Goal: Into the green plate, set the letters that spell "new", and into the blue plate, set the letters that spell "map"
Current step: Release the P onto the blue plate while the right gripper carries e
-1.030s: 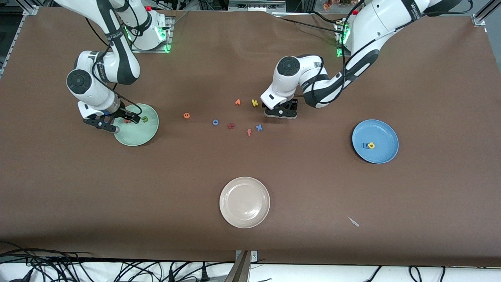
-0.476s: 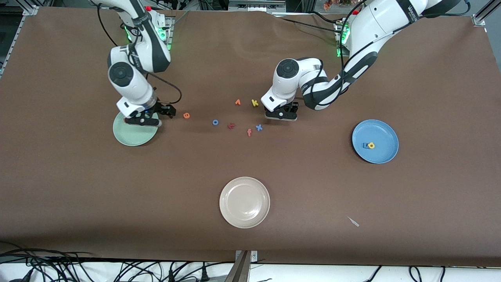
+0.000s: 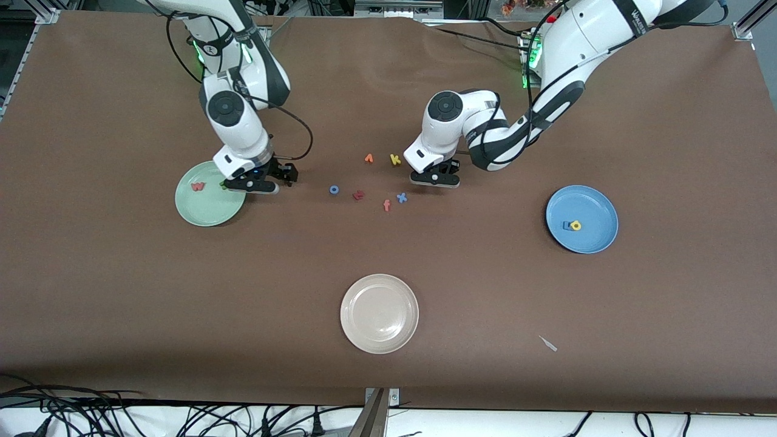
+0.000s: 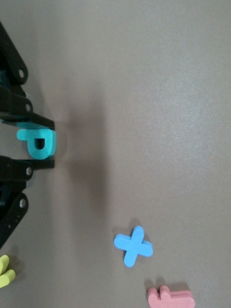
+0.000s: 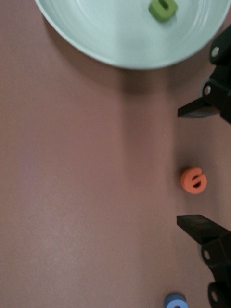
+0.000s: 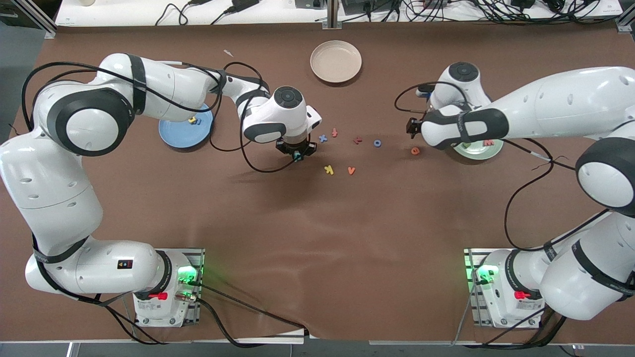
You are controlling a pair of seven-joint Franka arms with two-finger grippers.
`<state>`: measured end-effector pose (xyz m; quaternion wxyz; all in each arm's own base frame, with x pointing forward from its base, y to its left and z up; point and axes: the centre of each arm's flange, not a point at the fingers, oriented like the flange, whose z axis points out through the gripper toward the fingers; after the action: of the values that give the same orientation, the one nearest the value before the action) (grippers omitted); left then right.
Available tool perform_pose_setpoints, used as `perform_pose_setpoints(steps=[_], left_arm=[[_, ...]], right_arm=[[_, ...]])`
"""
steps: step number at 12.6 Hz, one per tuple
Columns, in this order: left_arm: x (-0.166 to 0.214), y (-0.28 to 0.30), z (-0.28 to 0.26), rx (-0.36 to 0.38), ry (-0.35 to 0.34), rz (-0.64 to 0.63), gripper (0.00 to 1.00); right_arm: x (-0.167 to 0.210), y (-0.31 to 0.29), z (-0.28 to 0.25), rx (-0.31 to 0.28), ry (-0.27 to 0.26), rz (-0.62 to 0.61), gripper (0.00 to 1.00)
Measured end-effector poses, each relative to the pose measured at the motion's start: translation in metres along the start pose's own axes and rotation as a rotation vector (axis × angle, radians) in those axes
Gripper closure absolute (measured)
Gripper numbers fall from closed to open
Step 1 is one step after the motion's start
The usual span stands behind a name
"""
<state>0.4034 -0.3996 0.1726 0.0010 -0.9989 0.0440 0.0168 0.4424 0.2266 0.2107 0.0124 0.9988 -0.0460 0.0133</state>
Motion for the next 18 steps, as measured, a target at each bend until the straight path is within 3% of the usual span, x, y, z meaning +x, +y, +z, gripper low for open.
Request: perform_pose_setpoints(steps=[2, 5, 6, 8, 11, 13, 18], left_arm=[[0.007, -0.006, 0.0, 0.01, 0.001, -0.014, 0.72], [0.039, -0.053, -0.009, 0.067, -0.029, -0.009, 0.72], [0.052, -0.073, -0.019, 0.077, -0.049, 0.006, 0.72], [0.079, -0.12, -0.043, 0.094, -0.113, 0.046, 0.72], [0.125, -0.188, -0.078, 0.135, -0.214, 0.129, 0.72], [0.147, -0.23, -0.091, 0.152, -0.257, 0.195, 0.72], [0.163, -0.349, -0.068, 0.125, -0.354, 0.346, 0.72]], right_arm=[[-0.007, -0.008, 0.01, -0.008, -0.006, 0.018, 0.28], [-0.017, -0.015, 0.019, -0.022, -0.017, 0.033, 0.34], [-0.02, -0.017, 0.023, -0.024, -0.014, 0.031, 0.4], [-0.024, -0.018, 0.029, -0.026, -0.009, 0.03, 0.39], [-0.026, -0.017, 0.031, -0.028, -0.008, 0.031, 0.5], [-0.026, -0.017, 0.031, -0.028, -0.008, 0.032, 0.68], [-0.023, -0.017, 0.028, -0.02, 0.003, 0.041, 0.7]])
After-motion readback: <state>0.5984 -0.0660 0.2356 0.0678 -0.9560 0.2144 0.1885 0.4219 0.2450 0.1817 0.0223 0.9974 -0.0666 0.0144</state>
